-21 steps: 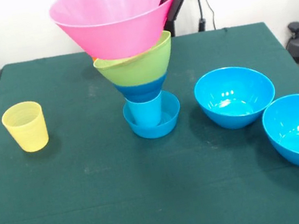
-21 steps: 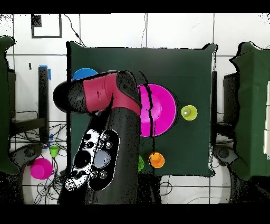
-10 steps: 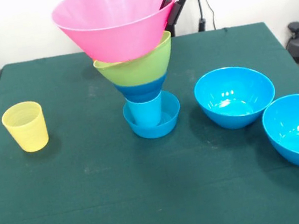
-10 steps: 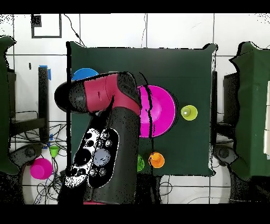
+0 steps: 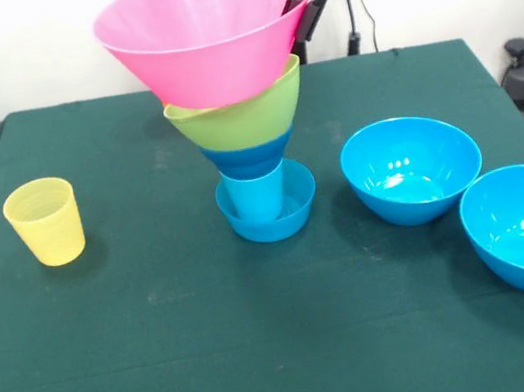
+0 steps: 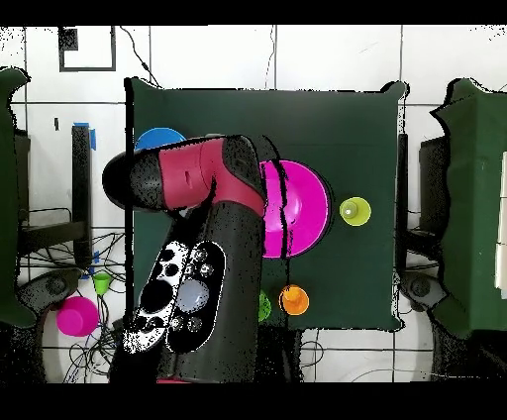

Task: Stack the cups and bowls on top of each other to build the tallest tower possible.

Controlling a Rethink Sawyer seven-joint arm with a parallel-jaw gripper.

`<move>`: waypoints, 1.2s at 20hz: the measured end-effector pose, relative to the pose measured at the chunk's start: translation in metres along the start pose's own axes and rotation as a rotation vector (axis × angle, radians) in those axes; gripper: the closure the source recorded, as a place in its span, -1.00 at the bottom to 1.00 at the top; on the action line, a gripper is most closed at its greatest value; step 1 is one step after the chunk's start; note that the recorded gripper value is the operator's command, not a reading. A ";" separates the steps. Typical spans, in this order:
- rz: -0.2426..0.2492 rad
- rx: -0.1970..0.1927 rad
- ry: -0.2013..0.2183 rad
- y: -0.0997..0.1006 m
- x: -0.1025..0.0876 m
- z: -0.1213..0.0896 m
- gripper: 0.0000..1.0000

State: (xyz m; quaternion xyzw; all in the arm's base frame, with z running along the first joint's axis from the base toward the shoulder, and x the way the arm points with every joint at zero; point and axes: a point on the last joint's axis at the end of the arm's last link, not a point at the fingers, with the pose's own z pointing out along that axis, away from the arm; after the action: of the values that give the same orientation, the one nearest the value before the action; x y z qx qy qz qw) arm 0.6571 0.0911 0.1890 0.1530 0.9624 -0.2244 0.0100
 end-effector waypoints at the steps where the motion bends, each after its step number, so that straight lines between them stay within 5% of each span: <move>1: 0.002 -0.002 0.000 0.000 0.000 0.000 1.00; 15: 0.020 -0.042 -0.026 0.007 -0.005 -0.004 1.00; 24: 0.017 -0.029 -0.015 0.011 0.000 0.002 1.00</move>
State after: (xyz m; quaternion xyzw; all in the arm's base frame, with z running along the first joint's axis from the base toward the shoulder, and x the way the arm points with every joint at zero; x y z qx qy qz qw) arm 0.6602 0.0997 0.1820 0.1595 0.9640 -0.2115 0.0212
